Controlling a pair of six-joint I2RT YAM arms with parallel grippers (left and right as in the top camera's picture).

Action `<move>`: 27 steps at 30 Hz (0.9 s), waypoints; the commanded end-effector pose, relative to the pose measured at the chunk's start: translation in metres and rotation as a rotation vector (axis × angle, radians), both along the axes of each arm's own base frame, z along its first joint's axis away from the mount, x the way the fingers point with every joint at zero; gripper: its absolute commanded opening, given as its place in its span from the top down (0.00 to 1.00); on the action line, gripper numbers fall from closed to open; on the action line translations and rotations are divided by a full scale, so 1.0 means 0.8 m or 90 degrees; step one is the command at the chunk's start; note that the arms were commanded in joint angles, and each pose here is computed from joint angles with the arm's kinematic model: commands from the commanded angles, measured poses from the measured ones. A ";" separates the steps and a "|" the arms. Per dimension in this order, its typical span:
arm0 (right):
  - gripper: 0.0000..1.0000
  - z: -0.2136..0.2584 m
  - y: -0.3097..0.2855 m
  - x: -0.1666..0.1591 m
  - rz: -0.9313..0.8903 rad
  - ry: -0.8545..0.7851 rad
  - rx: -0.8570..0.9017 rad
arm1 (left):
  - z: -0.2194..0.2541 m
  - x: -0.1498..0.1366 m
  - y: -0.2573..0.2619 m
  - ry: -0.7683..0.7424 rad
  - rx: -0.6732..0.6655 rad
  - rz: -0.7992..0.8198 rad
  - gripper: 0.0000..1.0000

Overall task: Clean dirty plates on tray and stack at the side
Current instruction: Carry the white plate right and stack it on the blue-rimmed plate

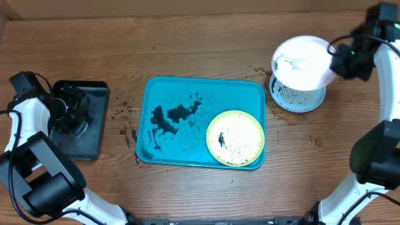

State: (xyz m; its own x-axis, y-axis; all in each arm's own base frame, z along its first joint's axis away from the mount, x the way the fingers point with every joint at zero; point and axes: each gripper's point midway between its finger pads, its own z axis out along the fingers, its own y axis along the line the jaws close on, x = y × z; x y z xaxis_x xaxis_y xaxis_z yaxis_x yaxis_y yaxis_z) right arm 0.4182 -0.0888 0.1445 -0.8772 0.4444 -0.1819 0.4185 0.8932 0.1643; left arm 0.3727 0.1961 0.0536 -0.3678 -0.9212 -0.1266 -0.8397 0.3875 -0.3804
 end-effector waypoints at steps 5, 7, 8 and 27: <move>0.96 -0.076 -0.012 -0.018 -0.083 0.002 0.043 | -0.006 -0.002 -0.005 0.007 -0.005 -0.008 0.00; 0.96 -0.094 -0.005 -0.019 -0.081 0.002 0.048 | -0.006 -0.002 -0.005 0.007 -0.005 -0.008 0.00; 0.94 -0.095 -0.005 -0.020 -0.081 0.003 0.049 | -0.006 -0.002 -0.005 0.006 -0.005 -0.008 0.00; 0.34 -0.021 0.252 -0.072 0.495 -0.041 0.048 | -0.006 -0.002 -0.005 0.007 -0.005 -0.008 0.00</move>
